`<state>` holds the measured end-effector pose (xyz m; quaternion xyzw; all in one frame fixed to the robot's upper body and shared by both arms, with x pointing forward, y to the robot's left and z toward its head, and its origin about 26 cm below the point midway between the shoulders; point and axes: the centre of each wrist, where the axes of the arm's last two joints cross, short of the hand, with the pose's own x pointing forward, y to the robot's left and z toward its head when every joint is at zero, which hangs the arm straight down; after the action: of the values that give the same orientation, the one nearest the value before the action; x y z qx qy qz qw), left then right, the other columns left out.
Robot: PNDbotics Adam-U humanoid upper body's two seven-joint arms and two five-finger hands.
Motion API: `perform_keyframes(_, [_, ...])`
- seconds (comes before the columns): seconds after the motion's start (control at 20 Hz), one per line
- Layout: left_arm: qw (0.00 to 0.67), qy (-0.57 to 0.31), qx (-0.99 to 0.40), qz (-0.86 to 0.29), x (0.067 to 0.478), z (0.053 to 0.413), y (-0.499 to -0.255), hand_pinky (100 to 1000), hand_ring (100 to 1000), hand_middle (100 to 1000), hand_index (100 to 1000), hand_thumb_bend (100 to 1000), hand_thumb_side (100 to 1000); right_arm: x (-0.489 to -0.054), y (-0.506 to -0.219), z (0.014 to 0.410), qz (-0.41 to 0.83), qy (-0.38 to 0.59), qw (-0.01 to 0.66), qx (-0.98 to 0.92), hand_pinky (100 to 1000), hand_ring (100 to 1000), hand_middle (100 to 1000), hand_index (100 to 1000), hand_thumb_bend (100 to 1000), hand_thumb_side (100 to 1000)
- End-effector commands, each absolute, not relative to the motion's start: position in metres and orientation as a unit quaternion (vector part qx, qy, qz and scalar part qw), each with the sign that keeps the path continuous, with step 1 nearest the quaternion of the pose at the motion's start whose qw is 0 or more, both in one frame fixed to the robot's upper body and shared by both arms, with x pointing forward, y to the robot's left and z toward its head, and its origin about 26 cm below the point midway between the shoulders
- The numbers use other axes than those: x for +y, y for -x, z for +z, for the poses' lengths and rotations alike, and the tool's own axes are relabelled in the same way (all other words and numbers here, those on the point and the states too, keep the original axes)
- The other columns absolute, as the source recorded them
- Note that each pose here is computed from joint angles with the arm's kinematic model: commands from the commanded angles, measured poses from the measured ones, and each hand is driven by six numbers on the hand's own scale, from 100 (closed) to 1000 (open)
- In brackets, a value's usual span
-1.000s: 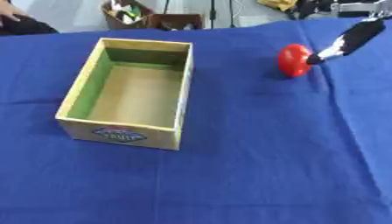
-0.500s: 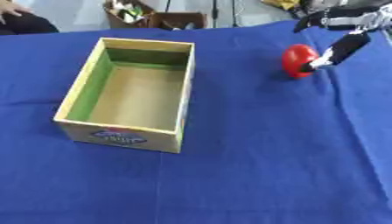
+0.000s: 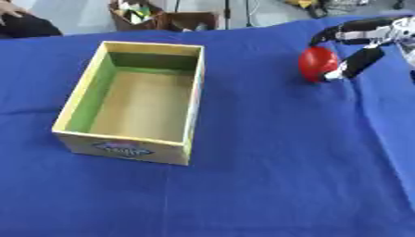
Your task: Pick up objects on the table and place them in the box.
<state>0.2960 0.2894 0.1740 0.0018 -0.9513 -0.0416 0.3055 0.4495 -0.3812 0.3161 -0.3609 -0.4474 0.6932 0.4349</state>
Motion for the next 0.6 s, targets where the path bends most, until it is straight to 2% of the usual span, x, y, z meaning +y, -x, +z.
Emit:
perform_keyframes(0.05, [0.295, 0.000, -0.954, -0.052, 0.2895, 0.1803, -0.2956, 167, 313, 364, 702, 100, 783, -0.3902, -0.4432, 0.3339, 0.727, 0.352, 0.413, -0.421, 909, 1000, 1000, 1000, 100, 499])
perform_keyframes(0.6, [0.291, 0.006, -0.955, -0.057, 0.2876, 0.1822, -0.2971, 166, 313, 364, 702, 100, 783, -0.3941, -0.4463, 0.3279, 0.716, 0.353, 0.431, -0.420, 876, 971, 975, 1000, 100, 448])
